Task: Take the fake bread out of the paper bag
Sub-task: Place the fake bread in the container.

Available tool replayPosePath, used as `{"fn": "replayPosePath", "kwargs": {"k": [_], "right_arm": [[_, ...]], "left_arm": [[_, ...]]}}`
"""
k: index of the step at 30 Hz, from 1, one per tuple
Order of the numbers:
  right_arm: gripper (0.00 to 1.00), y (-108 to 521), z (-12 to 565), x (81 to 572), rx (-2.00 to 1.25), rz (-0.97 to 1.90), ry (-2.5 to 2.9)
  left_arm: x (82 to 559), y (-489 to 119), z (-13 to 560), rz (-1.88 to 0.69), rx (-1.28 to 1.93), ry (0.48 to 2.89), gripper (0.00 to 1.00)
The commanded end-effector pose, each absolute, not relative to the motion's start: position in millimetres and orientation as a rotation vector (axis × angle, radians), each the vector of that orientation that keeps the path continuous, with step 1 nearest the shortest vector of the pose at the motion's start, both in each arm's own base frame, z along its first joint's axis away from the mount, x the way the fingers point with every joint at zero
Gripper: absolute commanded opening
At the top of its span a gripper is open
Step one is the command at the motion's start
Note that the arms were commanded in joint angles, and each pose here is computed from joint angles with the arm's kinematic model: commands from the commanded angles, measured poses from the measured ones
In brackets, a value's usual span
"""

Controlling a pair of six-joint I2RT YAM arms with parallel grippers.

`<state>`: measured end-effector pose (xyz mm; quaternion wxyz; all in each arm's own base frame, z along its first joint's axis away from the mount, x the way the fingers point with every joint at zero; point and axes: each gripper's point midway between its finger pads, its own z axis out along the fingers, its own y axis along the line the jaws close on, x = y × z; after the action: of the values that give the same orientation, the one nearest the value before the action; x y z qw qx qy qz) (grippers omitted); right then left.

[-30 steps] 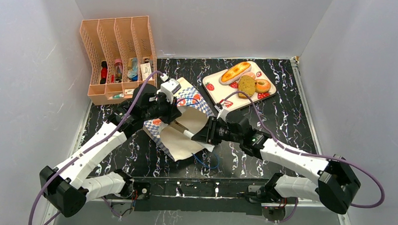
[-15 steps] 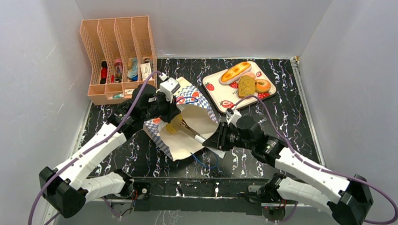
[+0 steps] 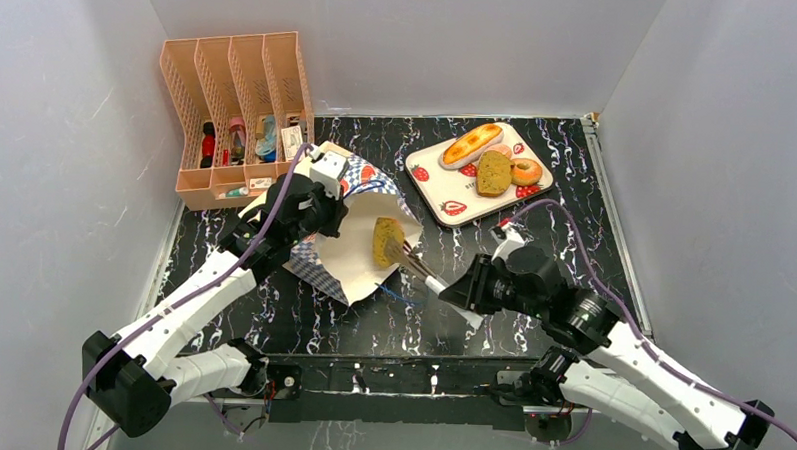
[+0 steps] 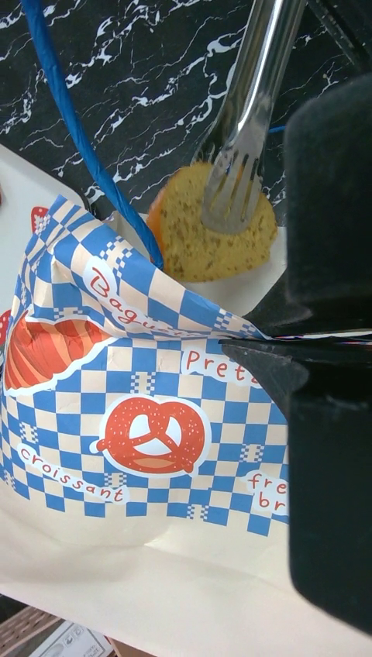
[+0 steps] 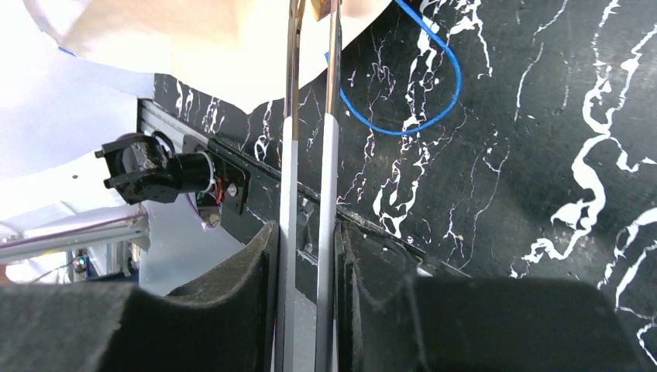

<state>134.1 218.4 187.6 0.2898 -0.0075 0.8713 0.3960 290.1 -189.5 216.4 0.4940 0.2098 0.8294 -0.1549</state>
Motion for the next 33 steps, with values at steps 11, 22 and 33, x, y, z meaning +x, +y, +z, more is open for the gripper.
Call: {"fn": "replayPosePath", "kwargs": {"k": [11, 22, 33], "right_arm": [[0.0, 179.8, 281.1, 146.1, 0.284, 1.096, 2.059], [0.0, 164.3, 315.1, 175.9, 0.434, 0.99, 1.941], [0.0, 205.5, 300.7, 236.2, 0.42, 0.847, 1.954]], "left_arm": [[291.2, -167.3, 217.4, -0.284, 0.411, 1.969, 0.0], [276.7, -167.6, 206.5, -0.326, 0.447, 1.984, 0.0], [259.2, -174.8, 220.0, -0.415, 0.513, 1.958, 0.0]]}}
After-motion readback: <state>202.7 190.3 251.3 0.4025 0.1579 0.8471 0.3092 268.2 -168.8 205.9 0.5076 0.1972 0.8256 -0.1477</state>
